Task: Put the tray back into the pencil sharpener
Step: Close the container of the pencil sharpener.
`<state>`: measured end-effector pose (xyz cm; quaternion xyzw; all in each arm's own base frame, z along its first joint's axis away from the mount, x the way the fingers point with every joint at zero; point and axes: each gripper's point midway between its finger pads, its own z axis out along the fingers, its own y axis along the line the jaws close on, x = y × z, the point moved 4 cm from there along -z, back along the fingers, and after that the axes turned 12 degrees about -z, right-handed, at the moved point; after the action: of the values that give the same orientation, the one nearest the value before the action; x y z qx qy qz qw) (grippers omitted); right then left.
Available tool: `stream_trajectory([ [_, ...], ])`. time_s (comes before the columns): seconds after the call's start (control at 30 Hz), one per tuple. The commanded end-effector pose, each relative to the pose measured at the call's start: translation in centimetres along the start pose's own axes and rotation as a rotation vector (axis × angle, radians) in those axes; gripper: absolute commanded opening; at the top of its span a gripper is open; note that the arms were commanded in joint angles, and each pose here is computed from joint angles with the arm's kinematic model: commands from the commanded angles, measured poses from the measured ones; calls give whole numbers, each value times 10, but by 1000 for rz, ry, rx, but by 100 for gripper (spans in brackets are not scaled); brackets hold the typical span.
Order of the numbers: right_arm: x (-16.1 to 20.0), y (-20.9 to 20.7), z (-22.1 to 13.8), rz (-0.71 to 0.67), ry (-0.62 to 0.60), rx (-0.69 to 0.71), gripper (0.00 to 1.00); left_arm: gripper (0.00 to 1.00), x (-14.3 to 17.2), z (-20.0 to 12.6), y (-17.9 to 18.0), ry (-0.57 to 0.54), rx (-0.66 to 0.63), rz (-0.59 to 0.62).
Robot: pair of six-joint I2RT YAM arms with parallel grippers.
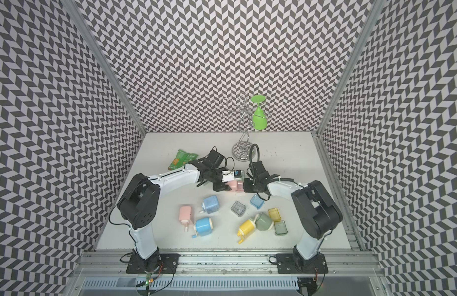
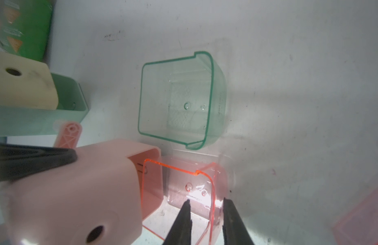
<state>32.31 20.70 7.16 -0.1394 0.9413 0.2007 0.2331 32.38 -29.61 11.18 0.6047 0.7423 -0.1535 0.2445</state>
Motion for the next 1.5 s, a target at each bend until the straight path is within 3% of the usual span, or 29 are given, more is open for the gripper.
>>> stream_trajectory([
  [0.0,-12,13,2,-26,-50,-61,26,46,6,8,-5,33,42,-17],
  [0.53,-15,32,-6,-46,-99,-204,27,46,5,10,-1,48,36,-41],
  [0.93,-5,20,1,25,-76,-152,27,45,-2,5,0,4,41,-42],
  [1.1,-13,37,-1,10,-100,-244,27,45,2,3,0,6,25,-37],
  [1.47,-19,19,-30,52,-181,-131,35,44,9,1,3,4,-2,-45],
])
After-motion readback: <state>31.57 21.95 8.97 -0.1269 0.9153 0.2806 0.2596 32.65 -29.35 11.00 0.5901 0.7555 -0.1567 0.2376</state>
